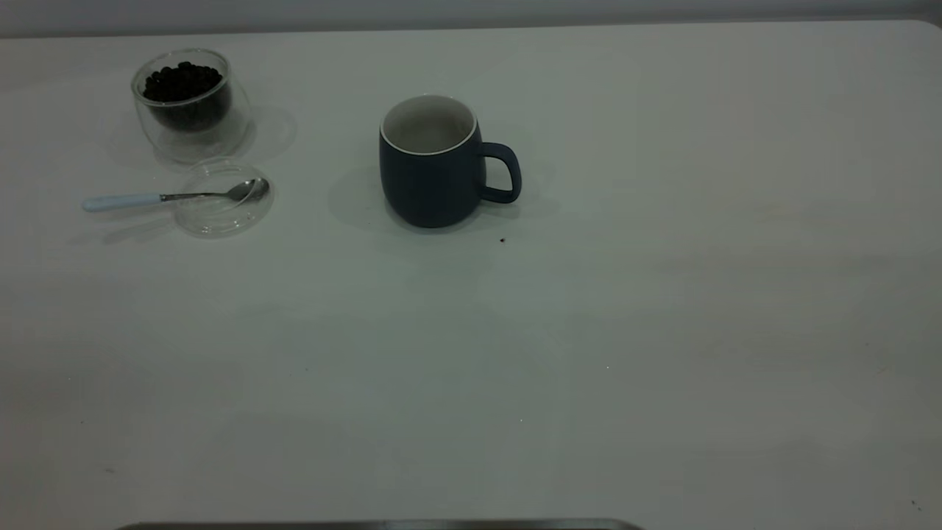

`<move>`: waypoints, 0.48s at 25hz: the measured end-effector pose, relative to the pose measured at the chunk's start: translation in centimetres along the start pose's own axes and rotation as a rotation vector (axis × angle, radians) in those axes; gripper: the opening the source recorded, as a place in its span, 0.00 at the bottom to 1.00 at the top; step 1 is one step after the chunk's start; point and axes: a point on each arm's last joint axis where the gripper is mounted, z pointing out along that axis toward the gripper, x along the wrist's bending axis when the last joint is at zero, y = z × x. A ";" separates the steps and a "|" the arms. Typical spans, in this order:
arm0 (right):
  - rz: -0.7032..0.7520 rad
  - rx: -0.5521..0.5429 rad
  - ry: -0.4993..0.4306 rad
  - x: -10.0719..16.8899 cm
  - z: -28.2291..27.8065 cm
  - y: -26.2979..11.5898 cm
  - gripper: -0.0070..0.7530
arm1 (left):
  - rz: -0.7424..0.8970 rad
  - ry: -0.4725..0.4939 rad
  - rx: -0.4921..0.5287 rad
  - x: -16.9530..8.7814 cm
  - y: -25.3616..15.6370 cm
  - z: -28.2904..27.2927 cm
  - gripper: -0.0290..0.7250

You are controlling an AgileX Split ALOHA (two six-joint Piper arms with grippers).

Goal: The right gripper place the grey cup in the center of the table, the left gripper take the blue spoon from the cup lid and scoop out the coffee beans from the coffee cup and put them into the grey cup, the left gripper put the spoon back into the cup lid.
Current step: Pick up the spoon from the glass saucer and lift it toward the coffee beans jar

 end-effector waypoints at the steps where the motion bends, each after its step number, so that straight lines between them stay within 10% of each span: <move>1: 0.000 0.000 0.000 0.0 0.0 0.0 0.49 | 0.000 0.000 0.000 0.0 0.0 0.0 0.46; 12: 0.001 0.000 0.000 0.0 0.0 0.0 0.49 | -0.063 -0.055 -0.018 -0.5 0.7 0.0 0.46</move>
